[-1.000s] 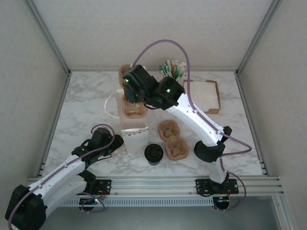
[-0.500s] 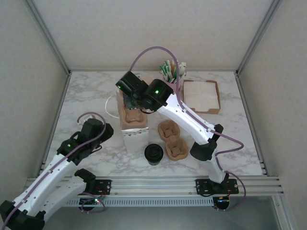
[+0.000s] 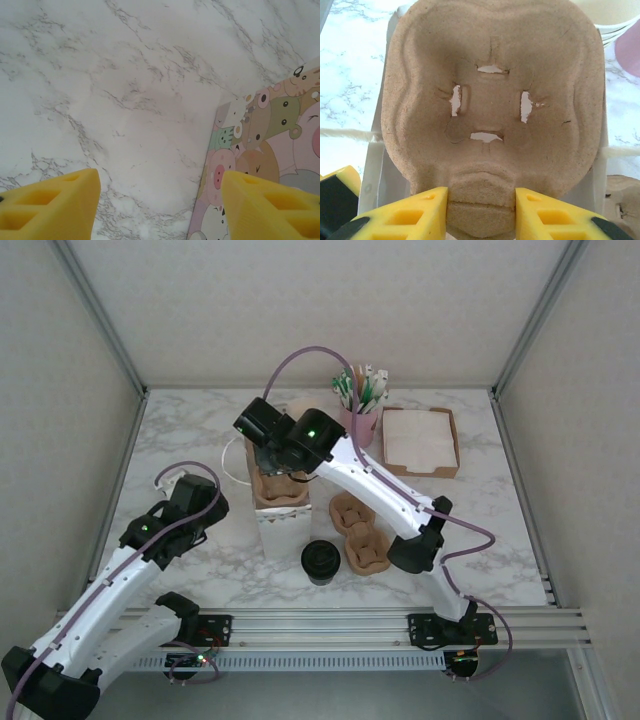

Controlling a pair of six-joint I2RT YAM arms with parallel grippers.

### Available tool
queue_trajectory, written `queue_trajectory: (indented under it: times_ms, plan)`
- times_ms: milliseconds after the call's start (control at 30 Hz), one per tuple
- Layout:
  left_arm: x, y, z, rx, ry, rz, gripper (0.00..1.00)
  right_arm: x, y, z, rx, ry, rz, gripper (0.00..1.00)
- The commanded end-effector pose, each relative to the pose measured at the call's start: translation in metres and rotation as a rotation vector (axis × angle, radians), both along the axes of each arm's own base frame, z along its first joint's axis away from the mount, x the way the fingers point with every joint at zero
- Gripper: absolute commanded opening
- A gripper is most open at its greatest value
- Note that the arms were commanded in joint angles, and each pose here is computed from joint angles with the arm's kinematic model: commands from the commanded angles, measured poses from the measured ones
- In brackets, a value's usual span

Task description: Pack the takeout coffee

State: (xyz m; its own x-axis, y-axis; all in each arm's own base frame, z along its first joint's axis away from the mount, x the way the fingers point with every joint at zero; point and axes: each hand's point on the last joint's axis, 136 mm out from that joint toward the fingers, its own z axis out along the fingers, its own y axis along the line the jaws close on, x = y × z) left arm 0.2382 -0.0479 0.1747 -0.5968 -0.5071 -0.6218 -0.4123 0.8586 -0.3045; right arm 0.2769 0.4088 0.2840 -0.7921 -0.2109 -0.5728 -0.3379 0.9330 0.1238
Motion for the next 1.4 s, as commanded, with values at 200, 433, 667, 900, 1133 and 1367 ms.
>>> queue_trajectory:
  times_ms: [200, 433, 667, 900, 1133, 1367]
  plan:
    - [0.001, 0.008, 0.009, 0.023, -0.012, 0.024, 0.65, -0.004, 0.001, -0.013, -0.041, 0.023, -0.016, 0.36]
    - [0.003, 0.008, 0.01, 0.027, -0.011, 0.023, 0.64, -0.009, 0.0, -0.019, -0.055, 0.049, -0.014, 0.36]
    - [0.005, 0.013, 0.013, 0.059, -0.009, 0.032, 0.64, -0.011, -0.007, -0.011, -0.074, 0.026, -0.001, 0.35]
    - [0.006, 0.016, 0.017, 0.082, -0.013, 0.032, 0.64, -0.014, -0.002, -0.034, -0.122, 0.072, 0.022, 0.35]
    - [0.007, 0.017, 0.018, 0.095, -0.013, 0.032, 0.64, -0.015, -0.005, -0.044, -0.162, 0.089, 0.027, 0.35]
    - [0.01, 0.018, 0.022, 0.111, -0.017, 0.033, 0.64, -0.018, -0.011, -0.044, -0.182, 0.1, 0.035, 0.34]
